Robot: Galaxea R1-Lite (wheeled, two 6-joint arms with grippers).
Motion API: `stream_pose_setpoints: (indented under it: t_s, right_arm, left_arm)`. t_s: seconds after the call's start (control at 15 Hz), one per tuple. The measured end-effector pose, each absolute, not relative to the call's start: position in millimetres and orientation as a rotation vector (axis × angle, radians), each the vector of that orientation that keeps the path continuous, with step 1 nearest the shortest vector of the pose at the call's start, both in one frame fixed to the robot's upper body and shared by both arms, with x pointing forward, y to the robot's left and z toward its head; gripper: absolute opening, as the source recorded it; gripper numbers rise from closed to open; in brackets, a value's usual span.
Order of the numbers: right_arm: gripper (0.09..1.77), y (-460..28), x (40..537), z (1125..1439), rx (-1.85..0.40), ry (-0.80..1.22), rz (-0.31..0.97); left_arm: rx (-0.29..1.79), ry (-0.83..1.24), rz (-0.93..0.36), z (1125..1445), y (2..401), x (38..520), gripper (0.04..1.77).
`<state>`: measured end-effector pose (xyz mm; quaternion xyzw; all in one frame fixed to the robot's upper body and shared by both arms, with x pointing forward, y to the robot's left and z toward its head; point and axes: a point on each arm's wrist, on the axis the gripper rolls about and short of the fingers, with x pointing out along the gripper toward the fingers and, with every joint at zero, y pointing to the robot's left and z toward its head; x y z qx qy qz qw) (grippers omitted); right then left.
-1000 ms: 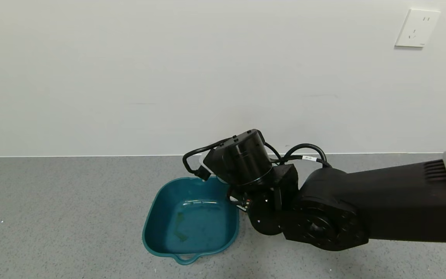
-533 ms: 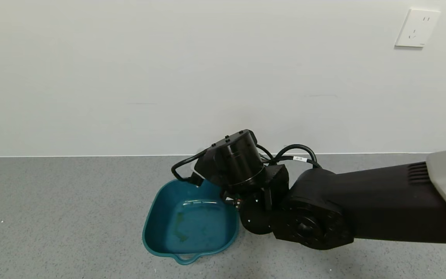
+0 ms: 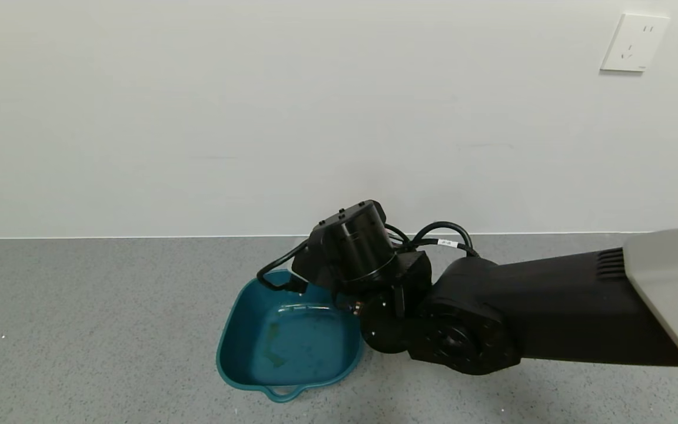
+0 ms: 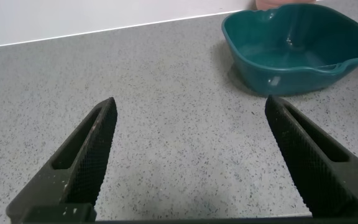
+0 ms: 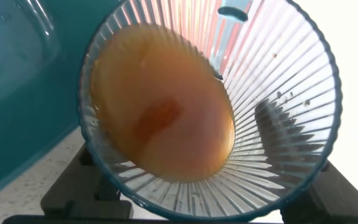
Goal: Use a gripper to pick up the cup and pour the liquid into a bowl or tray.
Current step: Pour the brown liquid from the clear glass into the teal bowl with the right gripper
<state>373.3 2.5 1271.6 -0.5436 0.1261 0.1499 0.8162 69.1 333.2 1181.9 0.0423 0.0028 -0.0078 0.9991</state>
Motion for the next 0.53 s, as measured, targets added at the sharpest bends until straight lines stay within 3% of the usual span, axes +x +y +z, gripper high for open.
stream_pose_setpoints:
  t_s: [0.53]
  right_arm:
    - [1.34, 3.5, 381.0, 1269.3, -1.281, 0.272, 0.266]
  left_arm:
    - [0.085, 0.005, -0.016, 1181.9, 333.2, 69.1, 1.72]
